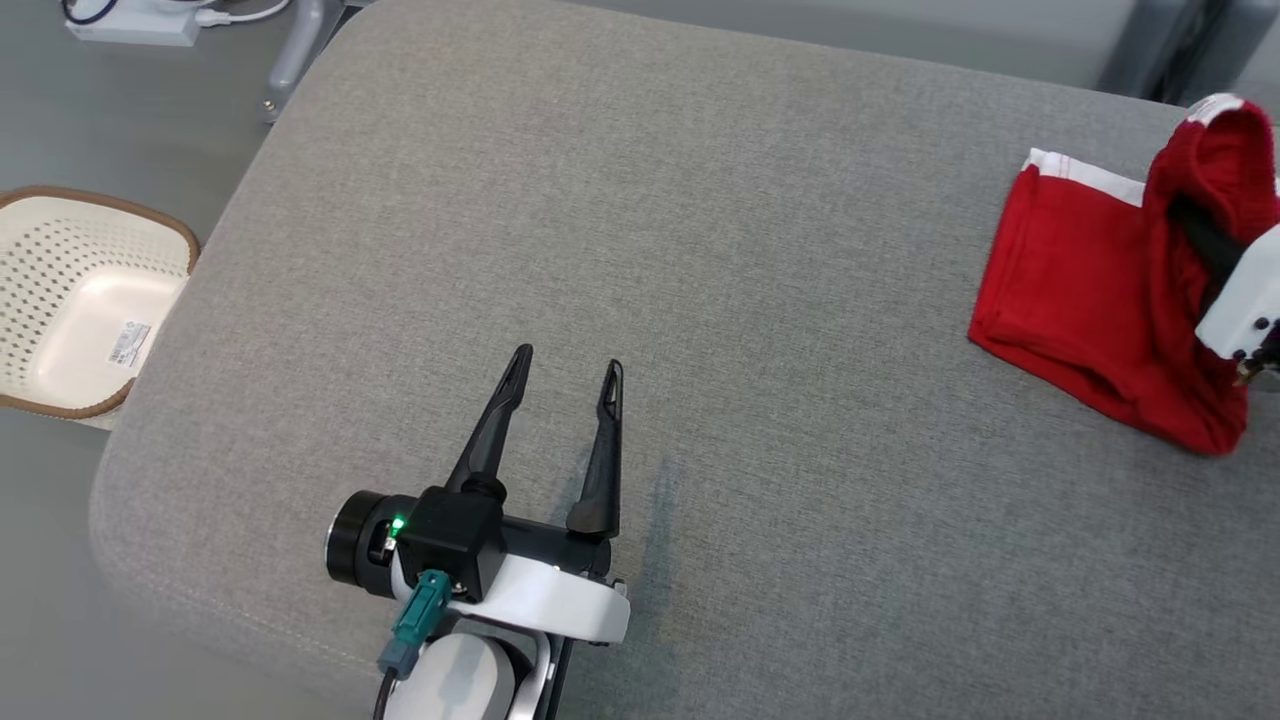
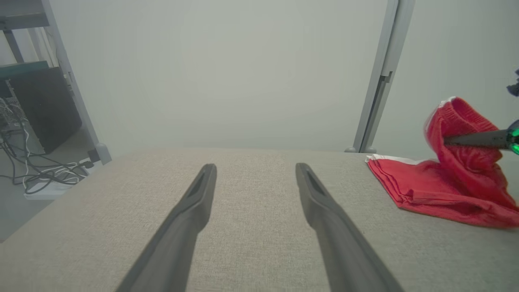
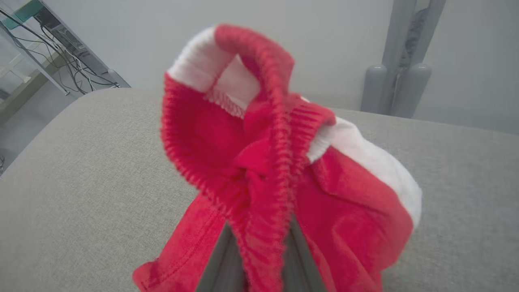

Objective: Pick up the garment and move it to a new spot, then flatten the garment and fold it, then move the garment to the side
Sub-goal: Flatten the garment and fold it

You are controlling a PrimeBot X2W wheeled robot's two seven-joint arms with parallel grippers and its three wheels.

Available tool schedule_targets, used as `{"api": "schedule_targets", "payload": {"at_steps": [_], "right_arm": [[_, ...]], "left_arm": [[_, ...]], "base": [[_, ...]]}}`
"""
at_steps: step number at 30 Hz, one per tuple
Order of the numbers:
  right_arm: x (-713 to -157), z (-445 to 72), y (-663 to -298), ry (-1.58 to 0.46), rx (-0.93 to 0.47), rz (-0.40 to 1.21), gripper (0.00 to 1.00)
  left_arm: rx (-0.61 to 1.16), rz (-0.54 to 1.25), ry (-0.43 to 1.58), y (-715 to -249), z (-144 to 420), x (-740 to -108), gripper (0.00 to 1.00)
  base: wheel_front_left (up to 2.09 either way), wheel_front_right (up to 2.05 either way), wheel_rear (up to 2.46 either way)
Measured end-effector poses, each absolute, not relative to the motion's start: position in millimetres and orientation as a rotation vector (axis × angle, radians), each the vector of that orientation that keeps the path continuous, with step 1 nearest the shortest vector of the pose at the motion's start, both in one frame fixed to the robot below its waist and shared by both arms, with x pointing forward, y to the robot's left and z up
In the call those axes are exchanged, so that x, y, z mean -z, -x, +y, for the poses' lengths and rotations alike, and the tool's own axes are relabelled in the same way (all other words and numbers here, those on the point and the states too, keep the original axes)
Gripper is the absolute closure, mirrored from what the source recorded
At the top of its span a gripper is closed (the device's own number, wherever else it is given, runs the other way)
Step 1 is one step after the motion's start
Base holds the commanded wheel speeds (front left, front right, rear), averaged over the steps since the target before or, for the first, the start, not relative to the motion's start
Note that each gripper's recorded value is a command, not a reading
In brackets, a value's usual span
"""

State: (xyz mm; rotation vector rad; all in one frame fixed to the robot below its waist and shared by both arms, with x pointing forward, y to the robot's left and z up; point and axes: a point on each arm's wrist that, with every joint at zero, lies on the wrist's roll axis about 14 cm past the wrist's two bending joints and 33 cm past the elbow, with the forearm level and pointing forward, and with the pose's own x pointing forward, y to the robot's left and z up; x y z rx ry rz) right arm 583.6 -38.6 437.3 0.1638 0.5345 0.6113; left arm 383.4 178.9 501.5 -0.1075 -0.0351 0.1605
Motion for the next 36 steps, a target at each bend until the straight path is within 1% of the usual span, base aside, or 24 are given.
{"api": "schedule_targets", "payload": {"at_steps": [8,17,18,19,20,27,36], "right_arm": [[-407.1,-3.0,-571.7,-0.155,-0.663,0.614,1.0],[-390.7,12.5,-568.5,-0.187,-0.647,0.649,1.0],[-390.7,12.5,-568.5,-0.187,-0.647,0.649,0.83],[-390.1,12.0,-569.1,-0.194,-0.638,0.649,0.5],[-390.9,11.9,-570.6,-0.211,-0.625,0.643,0.0],[-406.1,20.8,-568.2,-0.244,-0.617,0.604,0.0],[-467.4,22.0,-568.3,-0.255,-0.646,0.461,0.0]], "left_arm": [[-0.209,-0.032,0.114,-372.4,191.0,-503.1,0.0],[-0.237,-0.02,0.12,-365.2,195.0,-500.7,0.0],[-0.237,-0.02,0.12,-365.2,195.0,-500.7,0.0],[-0.238,-0.021,0.12,-365.0,195.2,-500.9,0.0],[-0.239,-0.022,0.12,-364.8,195.5,-501.2,0.0],[-0.24,-0.027,0.125,-364.5,196.4,-502.1,0.0],[-0.185,-0.067,0.121,-372.7,188.7,-511.9,0.0]], "base": [[0.0,0.0,0.0],[0.0,0.0,0.0],[0.0,0.0,0.0],[0.0,0.0,0.0],[0.0,0.0,0.0],[0.0,0.0,0.0],[0.0,0.0,0.0]]}}
